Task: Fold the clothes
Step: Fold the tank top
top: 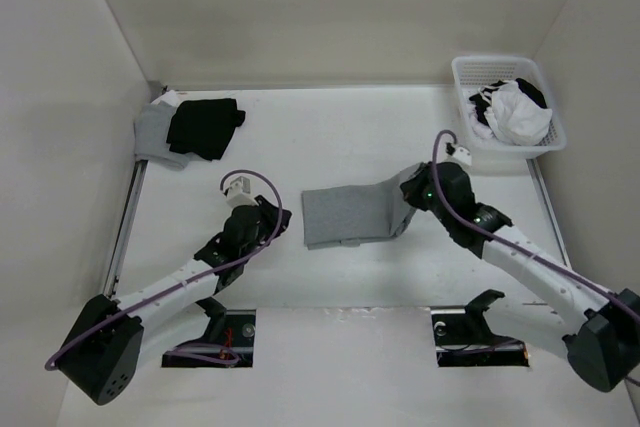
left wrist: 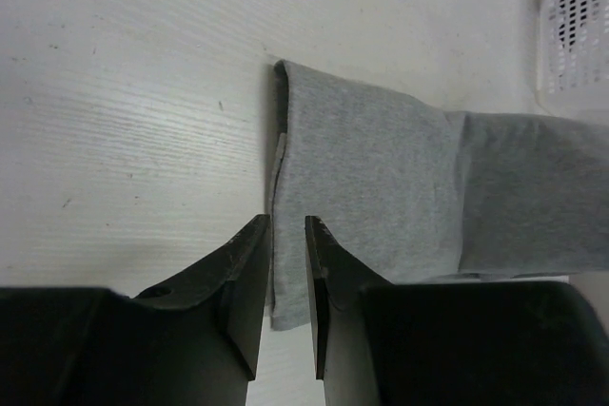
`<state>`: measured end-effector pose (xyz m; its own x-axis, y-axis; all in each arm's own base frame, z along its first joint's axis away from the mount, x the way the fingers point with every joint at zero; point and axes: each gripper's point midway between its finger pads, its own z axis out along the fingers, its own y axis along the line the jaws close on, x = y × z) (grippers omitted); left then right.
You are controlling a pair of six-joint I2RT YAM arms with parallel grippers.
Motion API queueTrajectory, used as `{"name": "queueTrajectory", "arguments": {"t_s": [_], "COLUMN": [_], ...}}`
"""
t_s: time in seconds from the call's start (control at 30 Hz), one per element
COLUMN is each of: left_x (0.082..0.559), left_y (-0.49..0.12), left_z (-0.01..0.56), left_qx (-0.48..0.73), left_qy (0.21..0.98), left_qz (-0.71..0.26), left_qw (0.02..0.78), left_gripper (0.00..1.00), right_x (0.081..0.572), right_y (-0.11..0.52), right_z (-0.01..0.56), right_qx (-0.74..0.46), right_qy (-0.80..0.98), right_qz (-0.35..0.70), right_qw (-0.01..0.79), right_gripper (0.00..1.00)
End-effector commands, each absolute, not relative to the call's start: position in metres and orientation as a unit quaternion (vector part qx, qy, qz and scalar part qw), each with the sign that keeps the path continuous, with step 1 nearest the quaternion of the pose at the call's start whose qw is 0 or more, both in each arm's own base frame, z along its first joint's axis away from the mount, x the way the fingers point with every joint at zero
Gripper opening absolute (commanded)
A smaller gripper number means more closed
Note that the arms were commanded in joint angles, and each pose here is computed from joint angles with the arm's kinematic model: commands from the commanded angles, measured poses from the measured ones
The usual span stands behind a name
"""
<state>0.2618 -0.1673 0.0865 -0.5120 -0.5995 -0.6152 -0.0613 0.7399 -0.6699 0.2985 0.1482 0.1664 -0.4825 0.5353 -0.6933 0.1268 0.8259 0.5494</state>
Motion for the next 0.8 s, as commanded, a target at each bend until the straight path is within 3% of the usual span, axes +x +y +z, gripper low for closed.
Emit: {"name": "queueTrajectory", "arguments": {"t_s": [0.0,0.4,0.47,0.6,0.77], "left_x": [0.275,0.266,0.265,0.265,0.269], "left_y": [-0.178,-0.147,-0.141,-0.131,-0.129], "left_z": [0.126,0.132,0.132,0.129,0.133], "left_qx": [-0.205,-0.230,-0.234,-0.242,-0.244], "left_qy": [0.779,0.759,0.757,0.757,0.756], "left_qz": [-0.342,-0.346,-0.344,-0.342,-0.344], "left_qw": [0.484,0.501,0.503,0.502,0.500], "left_gripper": [0.20,0.20,0.21,0.22,0.22], "right_x": [0.296,0.278,0.275,0.266,0.257], "right_y": [0.176,0.338,0.358,0.381,0.380], "right_z": [0.175,0.143,0.126,0.110,0.149], "right_qx": [0.141,-0.013,-0.025,-0.034,-0.033], "right_qy": [0.853,0.909,0.917,0.922,0.905], "right_qz": [0.174,0.102,0.096,0.101,0.156], "right_qw": [0.471,0.404,0.385,0.373,0.395], "right_gripper": [0.00,0.00,0.06,0.27,0.33]}}
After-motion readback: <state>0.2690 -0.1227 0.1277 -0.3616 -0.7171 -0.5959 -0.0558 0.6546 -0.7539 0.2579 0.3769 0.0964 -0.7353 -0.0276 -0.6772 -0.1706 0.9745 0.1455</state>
